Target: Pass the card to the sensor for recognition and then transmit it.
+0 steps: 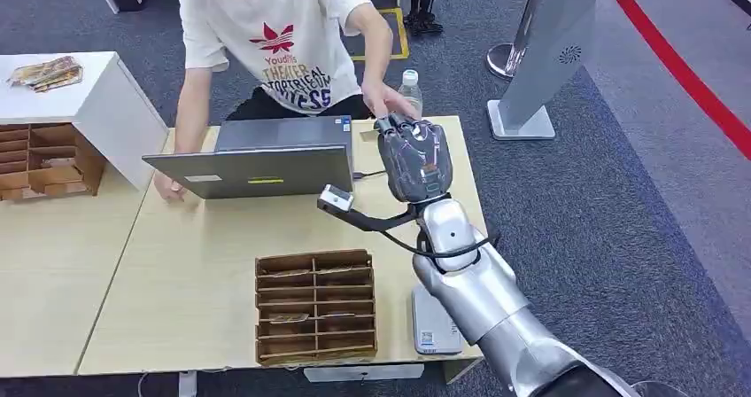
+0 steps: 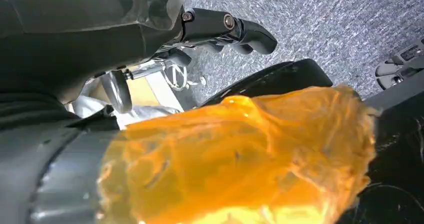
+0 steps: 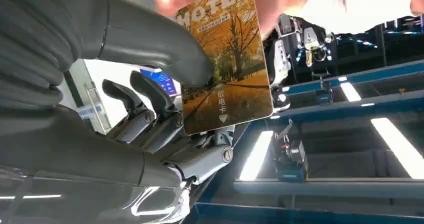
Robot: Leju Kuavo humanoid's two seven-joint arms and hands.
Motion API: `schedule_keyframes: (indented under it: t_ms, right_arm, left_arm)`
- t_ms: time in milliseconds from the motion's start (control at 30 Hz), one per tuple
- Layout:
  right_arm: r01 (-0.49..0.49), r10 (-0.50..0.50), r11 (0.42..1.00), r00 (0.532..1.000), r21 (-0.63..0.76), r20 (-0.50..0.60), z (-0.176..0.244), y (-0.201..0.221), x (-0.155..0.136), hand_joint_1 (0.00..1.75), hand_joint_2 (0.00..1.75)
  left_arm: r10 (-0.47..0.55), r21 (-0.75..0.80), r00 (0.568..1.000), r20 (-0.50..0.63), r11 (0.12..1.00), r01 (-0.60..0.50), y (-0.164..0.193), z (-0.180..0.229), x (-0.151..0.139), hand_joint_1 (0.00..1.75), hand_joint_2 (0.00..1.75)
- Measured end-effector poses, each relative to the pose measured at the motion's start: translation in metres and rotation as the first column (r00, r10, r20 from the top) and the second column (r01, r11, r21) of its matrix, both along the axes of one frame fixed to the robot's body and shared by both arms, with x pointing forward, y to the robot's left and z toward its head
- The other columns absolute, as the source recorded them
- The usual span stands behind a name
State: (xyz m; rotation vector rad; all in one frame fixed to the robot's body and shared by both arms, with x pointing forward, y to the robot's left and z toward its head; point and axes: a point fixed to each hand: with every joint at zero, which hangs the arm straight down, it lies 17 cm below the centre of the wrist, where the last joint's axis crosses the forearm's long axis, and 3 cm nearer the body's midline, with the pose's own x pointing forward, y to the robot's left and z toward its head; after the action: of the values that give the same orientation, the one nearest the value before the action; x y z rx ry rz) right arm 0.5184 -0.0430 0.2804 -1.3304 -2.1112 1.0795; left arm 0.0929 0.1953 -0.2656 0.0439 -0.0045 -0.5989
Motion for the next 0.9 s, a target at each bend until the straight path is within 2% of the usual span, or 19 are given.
schedule_keyframes:
  t_ms: [233, 433, 567, 667, 700, 833, 900]
  right_arm:
    - [-0.009, 0.014, 0.997, 0.998, 0.079, -0.060, -0.008, -0.008, 0.003, 1.75, 1.75]
    - [-0.042, 0.122, 0.946, 0.965, 0.321, -0.233, -0.021, -0.020, 0.008, 1.75, 1.75]
    - [-0.052, 0.300, 0.812, 0.892, 0.582, -0.338, -0.031, -0.028, 0.005, 1.75, 1.75]
    - [-0.053, 0.358, 0.748, 0.872, 0.662, -0.335, -0.028, -0.034, 0.001, 1.75, 1.75]
    - [-0.049, 0.398, 0.705, 0.853, 0.707, -0.338, -0.030, -0.035, 0.000, 1.75, 1.75]
    - [0.004, 0.543, 0.466, 0.788, 0.885, -0.289, -0.032, -0.051, -0.011, 1.75, 1.75]
    - [0.010, 0.556, 0.425, 0.786, 0.905, -0.269, -0.032, -0.057, -0.017, 1.75, 1.75]
  left_arm:
    - [0.000, 0.001, 1.000, 0.000, 1.000, 0.000, 0.000, 0.000, 0.000, 0.00, 0.00]
    - [0.007, 0.002, 1.000, -0.001, 1.000, -0.007, 0.000, 0.000, -0.002, 0.00, 0.00]
    - [0.020, 0.003, 1.000, -0.003, 1.000, -0.020, 0.001, -0.001, -0.004, 0.00, 0.00]
    - [0.025, 0.004, 1.000, -0.005, 1.000, -0.025, 0.001, -0.002, -0.007, 0.00, 0.00]
    - [0.030, 0.003, 1.000, -0.004, 1.000, -0.030, 0.001, -0.002, -0.007, 0.00, 0.00]
    - [0.049, 0.000, 0.999, 0.002, 0.999, -0.049, 0.000, -0.002, -0.008, 0.00, 0.00]
    - [0.051, -0.002, 0.999, 0.005, 0.999, -0.051, 0.000, -0.003, -0.008, 0.00, 0.00]
